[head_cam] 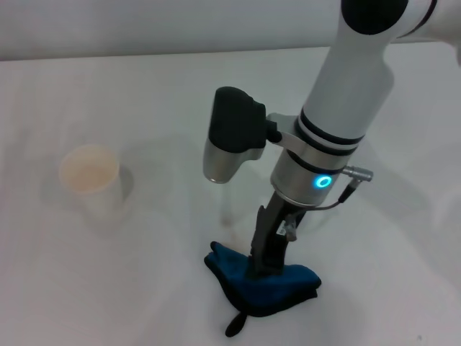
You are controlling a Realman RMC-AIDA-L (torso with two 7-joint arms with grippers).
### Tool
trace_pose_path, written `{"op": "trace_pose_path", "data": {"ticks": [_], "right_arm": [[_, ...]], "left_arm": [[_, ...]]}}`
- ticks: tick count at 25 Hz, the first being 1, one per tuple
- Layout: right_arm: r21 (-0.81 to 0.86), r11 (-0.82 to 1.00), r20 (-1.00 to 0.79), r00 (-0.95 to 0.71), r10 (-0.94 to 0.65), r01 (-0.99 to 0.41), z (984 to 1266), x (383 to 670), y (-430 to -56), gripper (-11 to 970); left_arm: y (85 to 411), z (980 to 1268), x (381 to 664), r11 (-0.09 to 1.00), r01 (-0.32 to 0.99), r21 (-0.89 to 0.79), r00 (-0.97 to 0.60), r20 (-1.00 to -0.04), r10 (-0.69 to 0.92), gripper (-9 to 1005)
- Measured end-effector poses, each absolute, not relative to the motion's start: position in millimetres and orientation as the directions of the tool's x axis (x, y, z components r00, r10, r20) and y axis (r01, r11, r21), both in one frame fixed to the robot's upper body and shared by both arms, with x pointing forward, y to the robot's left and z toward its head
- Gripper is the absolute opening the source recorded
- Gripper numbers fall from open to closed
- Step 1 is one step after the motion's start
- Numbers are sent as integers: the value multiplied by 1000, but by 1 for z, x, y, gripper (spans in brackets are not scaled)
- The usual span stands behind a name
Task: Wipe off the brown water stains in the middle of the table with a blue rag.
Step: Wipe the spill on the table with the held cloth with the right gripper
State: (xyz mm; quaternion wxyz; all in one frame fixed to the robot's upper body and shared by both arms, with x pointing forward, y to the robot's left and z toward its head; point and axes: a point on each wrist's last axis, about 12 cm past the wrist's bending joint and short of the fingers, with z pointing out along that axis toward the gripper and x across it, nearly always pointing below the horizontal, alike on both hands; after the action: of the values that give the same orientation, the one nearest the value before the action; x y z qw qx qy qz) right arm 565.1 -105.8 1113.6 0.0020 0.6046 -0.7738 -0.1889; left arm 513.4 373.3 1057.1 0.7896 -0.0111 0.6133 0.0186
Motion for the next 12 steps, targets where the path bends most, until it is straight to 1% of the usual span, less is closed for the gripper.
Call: {"op": "trace_pose_path", "data": {"ticks": [8,12], "right_arm": [[215,267,-231,-315,-921,-939,1108,574,-98,84],[190,295,-251,-337,-907,-936,1108,578,-96,84]], "left_arm": [[377,1051,497,998,-56,2,246,-969,16,861],[376,1050,494,998,-56,-1,249,-969,13,862]]}}
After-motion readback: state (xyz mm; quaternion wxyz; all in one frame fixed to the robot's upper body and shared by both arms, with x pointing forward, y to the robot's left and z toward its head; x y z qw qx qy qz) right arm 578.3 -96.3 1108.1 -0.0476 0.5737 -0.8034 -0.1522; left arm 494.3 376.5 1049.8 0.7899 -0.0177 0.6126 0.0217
